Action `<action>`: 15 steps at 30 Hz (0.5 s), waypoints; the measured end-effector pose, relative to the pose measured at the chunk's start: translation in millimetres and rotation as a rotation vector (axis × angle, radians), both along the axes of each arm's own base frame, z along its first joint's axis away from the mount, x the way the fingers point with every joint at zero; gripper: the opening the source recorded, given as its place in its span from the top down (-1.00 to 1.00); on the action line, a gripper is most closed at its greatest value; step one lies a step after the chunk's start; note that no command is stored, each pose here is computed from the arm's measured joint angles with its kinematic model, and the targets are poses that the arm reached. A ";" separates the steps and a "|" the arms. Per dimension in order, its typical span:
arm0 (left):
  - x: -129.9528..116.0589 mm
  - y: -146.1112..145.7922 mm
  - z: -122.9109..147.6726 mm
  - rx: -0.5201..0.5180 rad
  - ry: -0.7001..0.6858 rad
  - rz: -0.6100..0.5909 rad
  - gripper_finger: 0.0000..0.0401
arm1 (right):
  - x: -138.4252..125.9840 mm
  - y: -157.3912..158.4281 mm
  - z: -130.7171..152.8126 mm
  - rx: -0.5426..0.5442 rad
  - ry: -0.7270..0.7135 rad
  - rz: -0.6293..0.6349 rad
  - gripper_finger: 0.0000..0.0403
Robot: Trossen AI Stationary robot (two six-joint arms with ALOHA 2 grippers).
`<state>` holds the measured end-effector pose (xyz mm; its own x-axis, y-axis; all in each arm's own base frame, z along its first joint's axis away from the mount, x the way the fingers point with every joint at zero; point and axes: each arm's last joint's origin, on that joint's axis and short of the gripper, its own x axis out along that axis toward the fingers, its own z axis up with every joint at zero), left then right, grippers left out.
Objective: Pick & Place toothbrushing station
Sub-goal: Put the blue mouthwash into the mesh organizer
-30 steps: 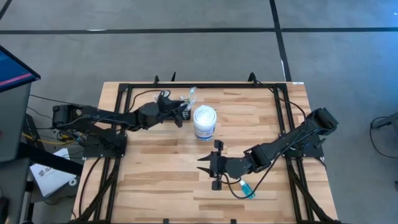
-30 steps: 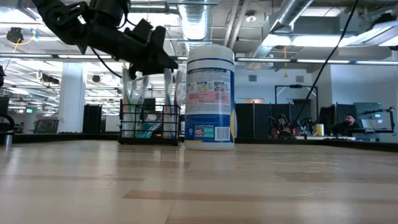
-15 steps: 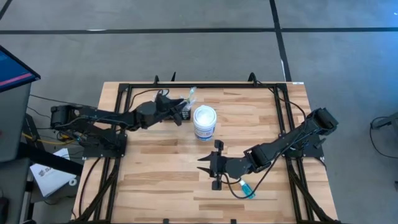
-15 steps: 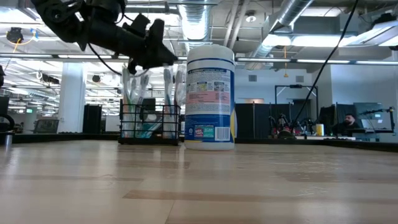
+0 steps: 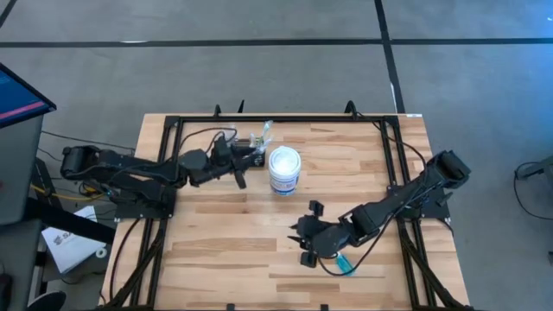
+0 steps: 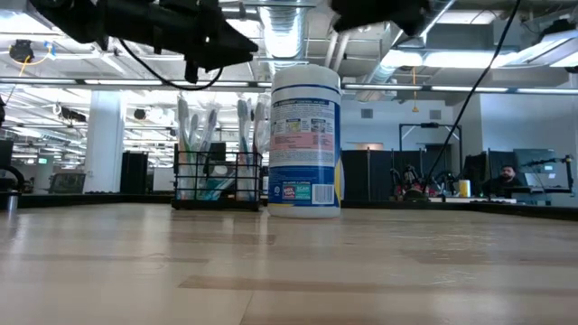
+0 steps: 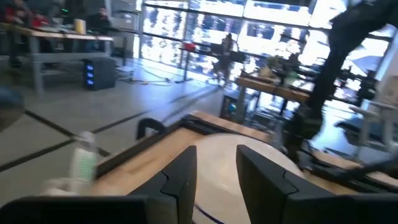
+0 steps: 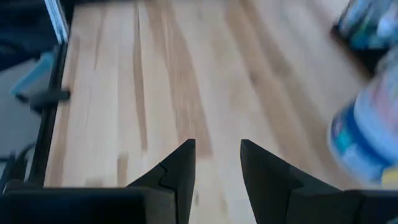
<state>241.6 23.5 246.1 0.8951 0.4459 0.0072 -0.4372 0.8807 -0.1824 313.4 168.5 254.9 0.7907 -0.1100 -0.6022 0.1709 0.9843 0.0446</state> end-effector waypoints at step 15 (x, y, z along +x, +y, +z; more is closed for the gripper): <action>1.5 -66.8 -8.4 -0.006 0.039 -0.270 0.46 | -54.7 29.0 -27.2 0.229 0.385 -0.194 0.41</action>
